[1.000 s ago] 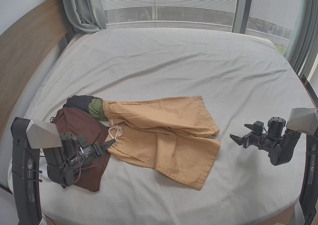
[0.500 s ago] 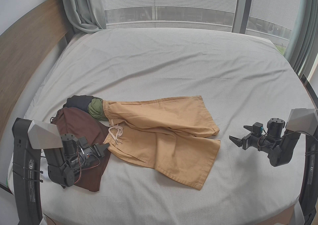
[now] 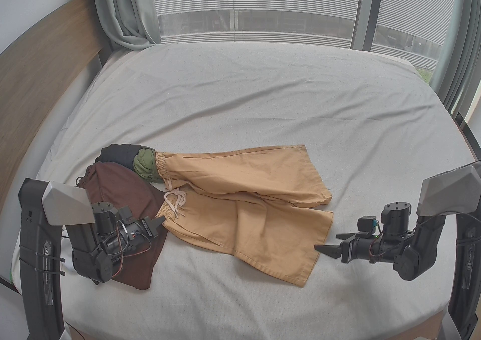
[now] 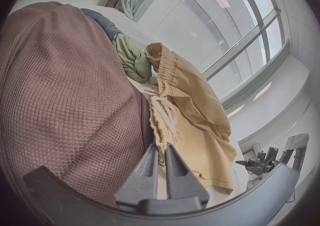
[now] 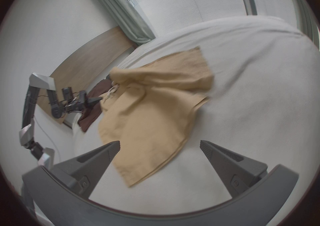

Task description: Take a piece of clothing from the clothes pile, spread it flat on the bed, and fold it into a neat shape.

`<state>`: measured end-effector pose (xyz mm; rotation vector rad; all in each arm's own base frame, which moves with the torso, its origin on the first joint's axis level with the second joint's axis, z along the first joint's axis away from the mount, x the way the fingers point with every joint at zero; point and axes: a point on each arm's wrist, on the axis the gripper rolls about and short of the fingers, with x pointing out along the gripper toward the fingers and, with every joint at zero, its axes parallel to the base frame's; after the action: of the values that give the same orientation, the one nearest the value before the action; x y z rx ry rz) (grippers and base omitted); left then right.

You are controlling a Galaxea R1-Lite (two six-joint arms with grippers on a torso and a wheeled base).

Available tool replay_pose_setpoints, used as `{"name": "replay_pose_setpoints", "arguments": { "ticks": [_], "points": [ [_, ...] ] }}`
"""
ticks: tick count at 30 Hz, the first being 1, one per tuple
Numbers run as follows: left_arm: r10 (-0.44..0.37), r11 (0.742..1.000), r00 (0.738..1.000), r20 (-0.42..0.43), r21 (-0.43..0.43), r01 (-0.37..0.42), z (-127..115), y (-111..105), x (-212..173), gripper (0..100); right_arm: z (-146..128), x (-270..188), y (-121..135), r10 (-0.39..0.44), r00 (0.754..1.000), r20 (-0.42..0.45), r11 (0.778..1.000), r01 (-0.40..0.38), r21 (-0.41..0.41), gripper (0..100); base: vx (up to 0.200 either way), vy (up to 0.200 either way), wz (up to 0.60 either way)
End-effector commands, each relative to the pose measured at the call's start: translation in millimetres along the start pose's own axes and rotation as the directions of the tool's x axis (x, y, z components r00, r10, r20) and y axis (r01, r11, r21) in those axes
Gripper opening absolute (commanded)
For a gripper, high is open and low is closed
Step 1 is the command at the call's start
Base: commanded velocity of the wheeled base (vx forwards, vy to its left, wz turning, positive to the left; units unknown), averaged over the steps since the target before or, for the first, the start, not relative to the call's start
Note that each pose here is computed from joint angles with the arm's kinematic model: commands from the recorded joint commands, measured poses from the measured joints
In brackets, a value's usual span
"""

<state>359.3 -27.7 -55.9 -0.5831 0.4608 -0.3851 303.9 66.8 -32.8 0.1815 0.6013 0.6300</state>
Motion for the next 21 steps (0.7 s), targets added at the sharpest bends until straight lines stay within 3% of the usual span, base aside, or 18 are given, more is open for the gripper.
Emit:
{"name": "replay_pose_setpoints", "arguments": {
  "ticks": [1,9,21],
  "points": [
    [-0.002,1.000,1.000,0.003,0.002,0.002,1,-1,0,0,-11,-5,32,0.070,0.995,-0.069,0.998,-0.070,0.005,100,0.000,0.000,0.00],
    [-0.002,1.000,1.000,0.003,0.003,0.002,1,-1,0,0,-21,-3,49,0.136,0.982,-0.128,0.988,-0.125,0.093,100,0.000,0.000,0.00],
    [-0.002,1.000,1.000,0.003,0.003,0.002,1,-1,0,0,-49,8,43,0.120,0.968,-0.219,0.982,-0.083,0.172,100,0.000,0.000,0.00]
  ]
}}
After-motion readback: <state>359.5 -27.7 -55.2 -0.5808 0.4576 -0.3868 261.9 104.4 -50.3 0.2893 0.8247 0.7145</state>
